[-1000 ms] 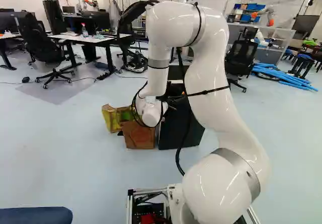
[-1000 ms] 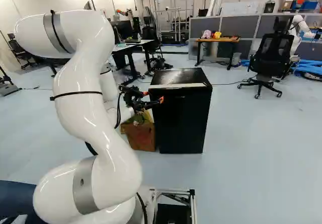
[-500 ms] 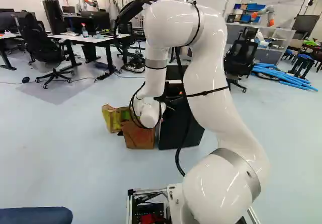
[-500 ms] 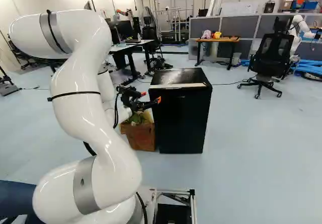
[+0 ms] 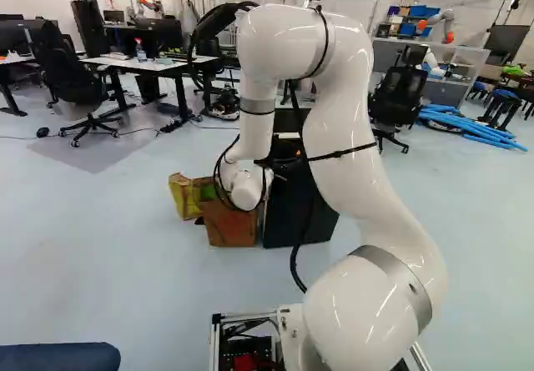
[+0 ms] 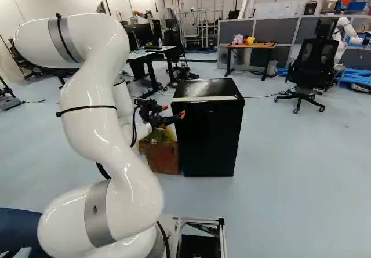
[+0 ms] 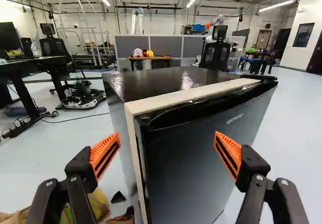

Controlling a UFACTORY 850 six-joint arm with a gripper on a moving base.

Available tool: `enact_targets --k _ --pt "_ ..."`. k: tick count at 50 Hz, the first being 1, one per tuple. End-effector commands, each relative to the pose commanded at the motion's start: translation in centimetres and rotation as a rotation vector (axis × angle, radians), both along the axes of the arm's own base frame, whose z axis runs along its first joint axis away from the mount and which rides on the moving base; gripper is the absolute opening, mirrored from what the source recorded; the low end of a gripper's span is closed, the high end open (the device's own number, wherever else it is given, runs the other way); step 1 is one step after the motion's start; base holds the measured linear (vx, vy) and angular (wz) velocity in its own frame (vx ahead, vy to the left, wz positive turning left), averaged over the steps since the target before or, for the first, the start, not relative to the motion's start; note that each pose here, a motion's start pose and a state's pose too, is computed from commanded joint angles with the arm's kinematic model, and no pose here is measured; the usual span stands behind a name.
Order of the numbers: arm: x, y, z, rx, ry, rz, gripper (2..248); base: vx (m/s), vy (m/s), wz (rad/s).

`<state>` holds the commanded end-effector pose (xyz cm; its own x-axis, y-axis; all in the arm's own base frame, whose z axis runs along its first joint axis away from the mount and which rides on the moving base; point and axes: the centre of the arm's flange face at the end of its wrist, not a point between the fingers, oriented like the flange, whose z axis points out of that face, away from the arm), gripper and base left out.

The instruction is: Grab a drink from the fridge

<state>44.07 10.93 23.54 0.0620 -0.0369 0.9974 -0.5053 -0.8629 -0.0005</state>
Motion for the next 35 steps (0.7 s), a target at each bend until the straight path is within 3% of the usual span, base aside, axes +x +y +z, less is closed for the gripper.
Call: enact_targets --k 35 --pt "0.45 -0.68 -0.04 0.001 -0.003 -0.018 247 0.000 0.000 0.000"
